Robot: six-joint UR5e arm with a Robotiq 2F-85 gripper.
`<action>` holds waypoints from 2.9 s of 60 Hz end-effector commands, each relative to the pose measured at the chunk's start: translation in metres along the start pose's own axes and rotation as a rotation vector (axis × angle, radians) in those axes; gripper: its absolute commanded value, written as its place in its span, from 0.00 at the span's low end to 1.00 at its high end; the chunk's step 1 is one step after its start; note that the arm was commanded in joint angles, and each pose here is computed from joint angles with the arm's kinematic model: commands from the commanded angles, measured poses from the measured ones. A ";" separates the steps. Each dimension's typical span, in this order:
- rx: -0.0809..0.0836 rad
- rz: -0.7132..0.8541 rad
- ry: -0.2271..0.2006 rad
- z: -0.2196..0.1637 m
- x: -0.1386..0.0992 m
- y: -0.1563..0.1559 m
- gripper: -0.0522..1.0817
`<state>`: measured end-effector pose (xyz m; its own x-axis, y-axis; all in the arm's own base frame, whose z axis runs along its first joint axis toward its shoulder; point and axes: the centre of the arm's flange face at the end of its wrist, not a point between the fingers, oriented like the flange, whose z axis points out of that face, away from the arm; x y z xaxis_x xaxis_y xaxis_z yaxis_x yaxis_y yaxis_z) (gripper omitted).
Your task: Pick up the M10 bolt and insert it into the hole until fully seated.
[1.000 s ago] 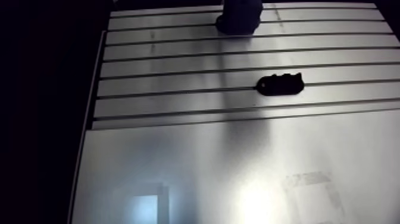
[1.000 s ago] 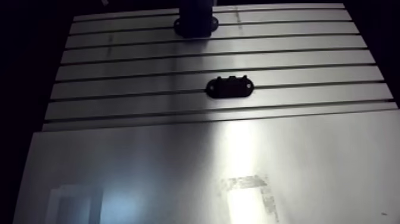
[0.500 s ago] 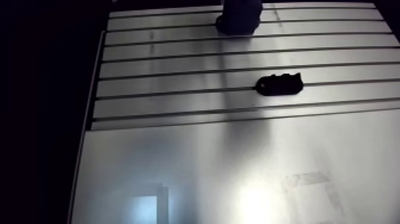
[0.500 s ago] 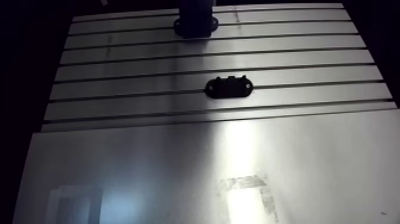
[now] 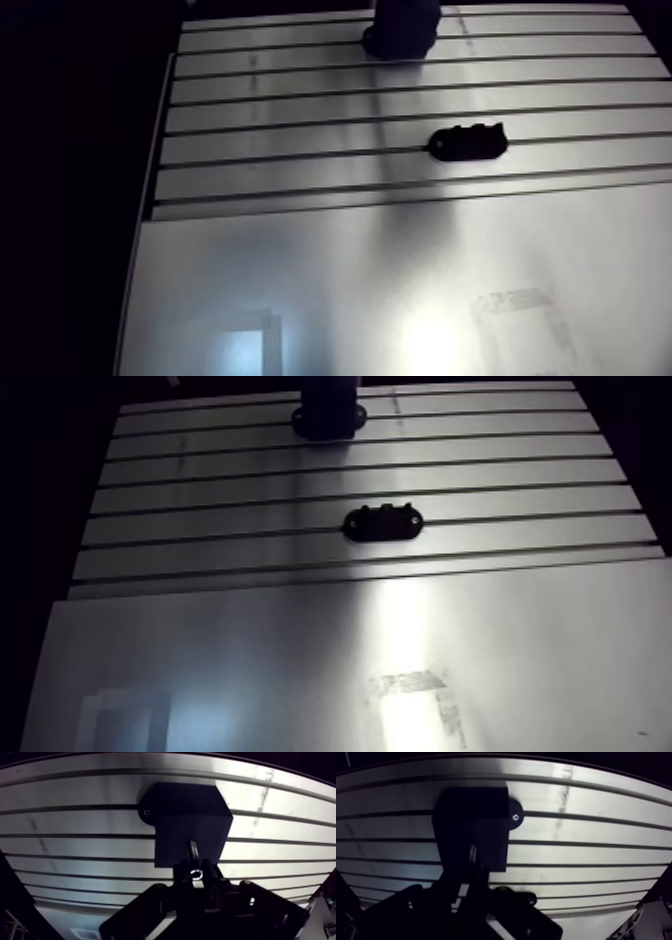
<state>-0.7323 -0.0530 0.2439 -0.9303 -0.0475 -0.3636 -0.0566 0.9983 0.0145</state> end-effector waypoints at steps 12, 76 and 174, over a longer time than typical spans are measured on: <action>-0.001 -0.001 0.003 0.004 0.000 0.001 0.61; -0.007 -0.002 0.164 -0.089 -0.085 -0.007 0.05; 0.022 -0.010 0.301 -0.140 -0.243 -0.035 0.05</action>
<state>-0.5622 -0.0792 0.4545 -0.9945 -0.0623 -0.0847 -0.0616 0.9980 -0.0100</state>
